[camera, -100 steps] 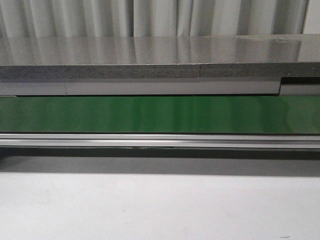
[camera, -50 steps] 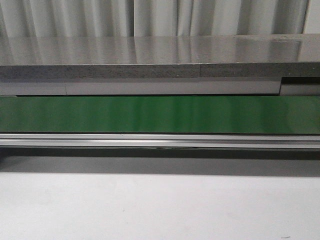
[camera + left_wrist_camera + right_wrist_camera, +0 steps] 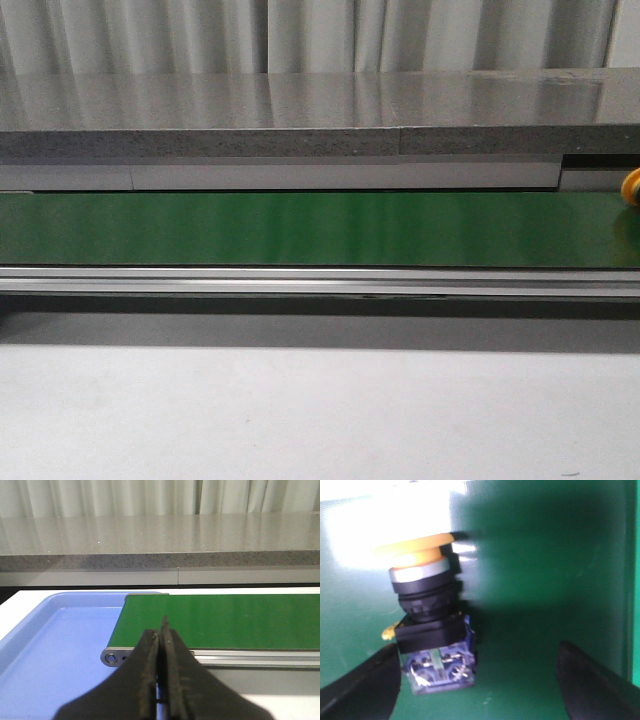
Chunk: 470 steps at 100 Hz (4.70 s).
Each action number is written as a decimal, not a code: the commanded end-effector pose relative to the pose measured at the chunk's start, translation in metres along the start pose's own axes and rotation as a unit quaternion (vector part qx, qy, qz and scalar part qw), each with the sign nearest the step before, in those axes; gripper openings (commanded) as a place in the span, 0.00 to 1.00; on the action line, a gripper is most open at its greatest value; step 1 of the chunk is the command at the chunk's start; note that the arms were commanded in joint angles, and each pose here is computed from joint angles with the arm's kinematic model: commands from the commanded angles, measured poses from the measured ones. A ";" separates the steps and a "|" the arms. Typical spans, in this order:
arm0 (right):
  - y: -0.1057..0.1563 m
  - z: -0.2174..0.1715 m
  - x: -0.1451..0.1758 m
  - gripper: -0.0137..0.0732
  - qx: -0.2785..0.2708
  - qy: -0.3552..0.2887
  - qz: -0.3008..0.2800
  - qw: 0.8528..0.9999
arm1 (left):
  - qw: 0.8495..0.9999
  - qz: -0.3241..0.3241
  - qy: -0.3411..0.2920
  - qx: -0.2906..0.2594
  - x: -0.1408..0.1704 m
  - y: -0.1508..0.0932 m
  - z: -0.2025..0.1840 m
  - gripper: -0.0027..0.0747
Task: Move button from right to left
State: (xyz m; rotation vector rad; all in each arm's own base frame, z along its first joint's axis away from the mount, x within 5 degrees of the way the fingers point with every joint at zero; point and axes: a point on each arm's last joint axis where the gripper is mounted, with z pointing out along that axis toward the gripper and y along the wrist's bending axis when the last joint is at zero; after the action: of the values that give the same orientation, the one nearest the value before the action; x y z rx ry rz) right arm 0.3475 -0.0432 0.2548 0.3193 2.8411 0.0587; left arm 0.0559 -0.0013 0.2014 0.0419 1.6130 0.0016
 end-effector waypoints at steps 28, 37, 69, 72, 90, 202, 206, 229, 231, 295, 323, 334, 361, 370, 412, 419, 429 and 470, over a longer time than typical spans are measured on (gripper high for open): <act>0.037 -0.074 0.025 0.61 -0.021 -0.092 -0.095 0.991 | 0.999 -0.004 -0.032 -0.001 0.006 0.000 0.000 0.01; 0.039 -0.079 0.039 0.38 -0.025 -0.105 -0.103 0.989 | 0.999 -0.004 -0.032 -0.001 0.006 0.000 0.000 0.01; 0.034 -0.091 0.097 0.08 -0.039 -0.175 -0.113 0.977 | 0.999 -0.004 -0.032 -0.001 0.006 0.000 0.000 0.01; 0.032 -0.090 0.104 0.08 -0.040 -0.179 -0.113 0.977 | 0.999 -0.004 -0.032 -0.001 0.006 0.000 0.000 0.01; 0.025 -0.094 0.139 0.08 -0.050 -0.238 -0.116 0.963 | 0.999 -0.004 -0.032 -0.001 0.006 0.000 0.000 0.01; -0.007 -0.115 0.254 0.08 -0.081 -0.465 -0.110 0.875 | 0.999 -0.004 -0.032 -0.001 0.006 0.000 0.000 0.01; -0.007 -0.112 0.255 0.08 -0.081 -0.468 -0.109 0.873 | 0.999 -0.004 -0.032 -0.001 0.006 0.000 0.000 0.01; -0.007 -0.112 0.254 0.08 -0.083 -0.480 -0.108 0.866 | 0.999 -0.004 -0.032 -0.001 0.006 0.000 0.000 0.01; -0.007 -0.112 0.254 0.08 -0.083 -0.483 -0.108 0.865 | 0.999 -0.004 -0.032 -0.001 0.006 0.000 0.000 0.01; -0.007 -0.113 0.253 0.08 -0.084 -0.491 -0.107 0.861 | 0.999 -0.004 -0.044 -0.001 0.004 0.000 0.000 0.01; -0.007 -0.113 0.253 0.08 -0.084 -0.491 -0.107 0.861 | 0.998 -0.030 -0.059 0.001 -0.003 0.000 -0.002 0.01; -0.007 -0.113 0.253 0.08 -0.084 -0.491 -0.107 0.861 | 0.997 -0.039 -0.060 0.002 -0.010 0.000 -0.003 0.01; -0.007 -0.113 0.253 0.08 -0.084 -0.491 -0.107 0.861 | 0.998 -0.038 -0.042 0.004 -0.034 0.000 -0.007 0.01; -0.007 -0.113 0.253 0.08 -0.084 -0.491 -0.107 0.861 | 0.999 -0.038 -0.032 0.005 -0.045 0.000 -0.006 0.01; -0.007 -0.113 0.253 0.08 -0.084 -0.491 -0.107 0.861 | 0.996 -0.038 0.086 0.006 -0.091 0.001 0.033 0.01; -0.007 -0.113 0.253 0.08 -0.084 -0.491 -0.107 0.861 | 0.994 -0.038 0.105 0.006 -0.100 0.001 0.044 0.02; -0.007 -0.113 0.253 0.08 -0.084 -0.491 -0.107 0.861 | 0.991 -0.038 0.131 0.007 -0.111 0.001 0.059 0.12; -0.007 -0.113 0.253 0.08 -0.084 -0.491 -0.107 0.861 | 0.972 -0.039 0.231 0.009 -0.140 0.002 0.128 0.90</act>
State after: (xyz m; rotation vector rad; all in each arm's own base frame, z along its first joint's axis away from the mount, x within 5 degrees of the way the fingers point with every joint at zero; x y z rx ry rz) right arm 0.0754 0.0055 0.2789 -0.0220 1.9190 0.0790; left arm 0.1724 -0.0064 0.3162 0.0094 2.1227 -0.0532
